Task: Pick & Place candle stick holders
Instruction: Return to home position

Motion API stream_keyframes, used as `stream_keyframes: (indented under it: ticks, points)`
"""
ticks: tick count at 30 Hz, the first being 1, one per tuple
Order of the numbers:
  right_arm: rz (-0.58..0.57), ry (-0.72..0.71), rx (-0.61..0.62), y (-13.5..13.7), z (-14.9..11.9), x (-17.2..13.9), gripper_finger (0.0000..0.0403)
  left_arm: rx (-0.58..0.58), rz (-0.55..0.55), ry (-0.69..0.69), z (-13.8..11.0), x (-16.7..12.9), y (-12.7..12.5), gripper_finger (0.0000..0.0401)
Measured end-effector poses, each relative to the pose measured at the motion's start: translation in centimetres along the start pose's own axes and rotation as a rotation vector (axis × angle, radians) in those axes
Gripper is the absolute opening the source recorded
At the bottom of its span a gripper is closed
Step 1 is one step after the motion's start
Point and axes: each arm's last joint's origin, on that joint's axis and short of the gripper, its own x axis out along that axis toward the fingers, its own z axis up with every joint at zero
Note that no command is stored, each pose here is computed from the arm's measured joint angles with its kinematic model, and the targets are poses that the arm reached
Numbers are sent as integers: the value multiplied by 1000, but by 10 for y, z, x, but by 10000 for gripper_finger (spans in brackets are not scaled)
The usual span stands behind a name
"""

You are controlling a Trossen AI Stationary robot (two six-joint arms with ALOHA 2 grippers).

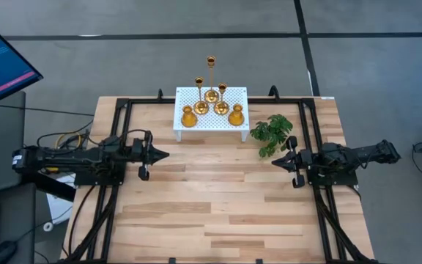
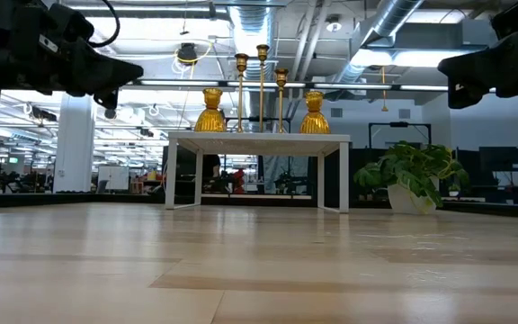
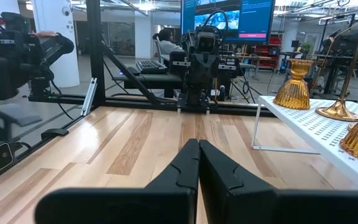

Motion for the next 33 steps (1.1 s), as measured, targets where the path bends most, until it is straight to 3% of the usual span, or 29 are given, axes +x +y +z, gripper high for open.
stream_keyframes:
  ticks: [15,30,33]
  points:
    - [0,0,0,0,0,0,0,44,6,-356,35,-26,-3,4]
    - [0,-5,1,0,0,0,0,43,7,-373,37,-27,-3,4]
    - [0,-5,1,0,0,0,0,-65,-14,-350,35,-26,-3,4]
